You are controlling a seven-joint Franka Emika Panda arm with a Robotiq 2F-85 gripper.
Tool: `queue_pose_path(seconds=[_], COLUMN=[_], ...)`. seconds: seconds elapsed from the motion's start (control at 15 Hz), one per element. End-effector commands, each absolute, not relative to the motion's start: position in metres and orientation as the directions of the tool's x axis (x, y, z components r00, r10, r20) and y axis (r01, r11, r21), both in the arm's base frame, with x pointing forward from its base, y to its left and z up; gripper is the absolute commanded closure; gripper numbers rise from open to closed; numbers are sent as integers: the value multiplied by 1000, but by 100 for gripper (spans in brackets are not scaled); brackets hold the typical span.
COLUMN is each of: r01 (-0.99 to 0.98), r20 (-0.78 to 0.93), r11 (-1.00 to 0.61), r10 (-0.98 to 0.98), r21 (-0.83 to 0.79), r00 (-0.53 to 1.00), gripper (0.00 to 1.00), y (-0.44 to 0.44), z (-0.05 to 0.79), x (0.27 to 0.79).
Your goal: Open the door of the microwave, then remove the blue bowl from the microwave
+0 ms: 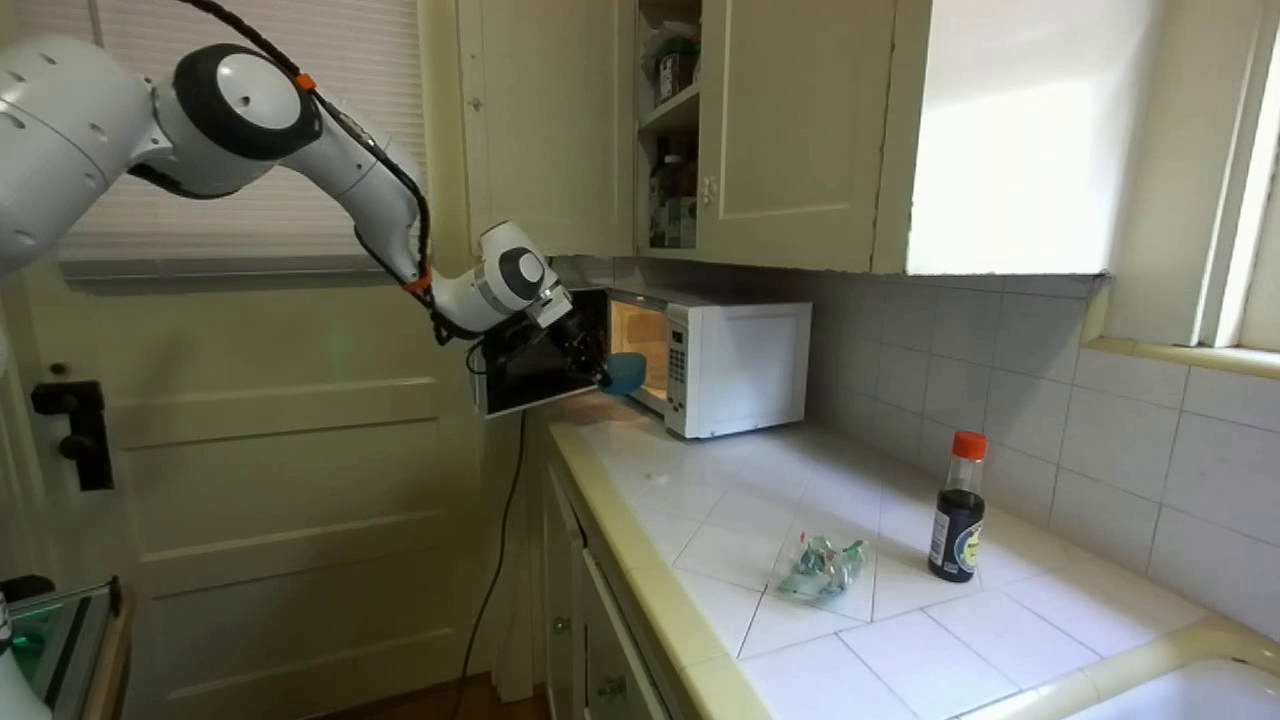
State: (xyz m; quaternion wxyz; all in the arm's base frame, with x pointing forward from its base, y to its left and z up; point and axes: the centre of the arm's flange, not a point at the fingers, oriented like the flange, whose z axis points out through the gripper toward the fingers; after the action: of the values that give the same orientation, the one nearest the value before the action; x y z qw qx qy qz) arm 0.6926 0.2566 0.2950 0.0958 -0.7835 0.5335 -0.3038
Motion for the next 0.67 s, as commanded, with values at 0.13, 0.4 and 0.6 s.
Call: queue_pose_path(seconds=[0.13, 0.4, 0.6], r01=[-768, -793, -836], r20=[360, 341, 342], r11=[-385, -424, -339], r10=[-908, -894, -919], r21=[-512, -437, -431], r00=[215, 290, 196], gripper=[99, 99, 99], y=[251, 250, 224], z=[296, 276, 263], x=[677, 654, 617])
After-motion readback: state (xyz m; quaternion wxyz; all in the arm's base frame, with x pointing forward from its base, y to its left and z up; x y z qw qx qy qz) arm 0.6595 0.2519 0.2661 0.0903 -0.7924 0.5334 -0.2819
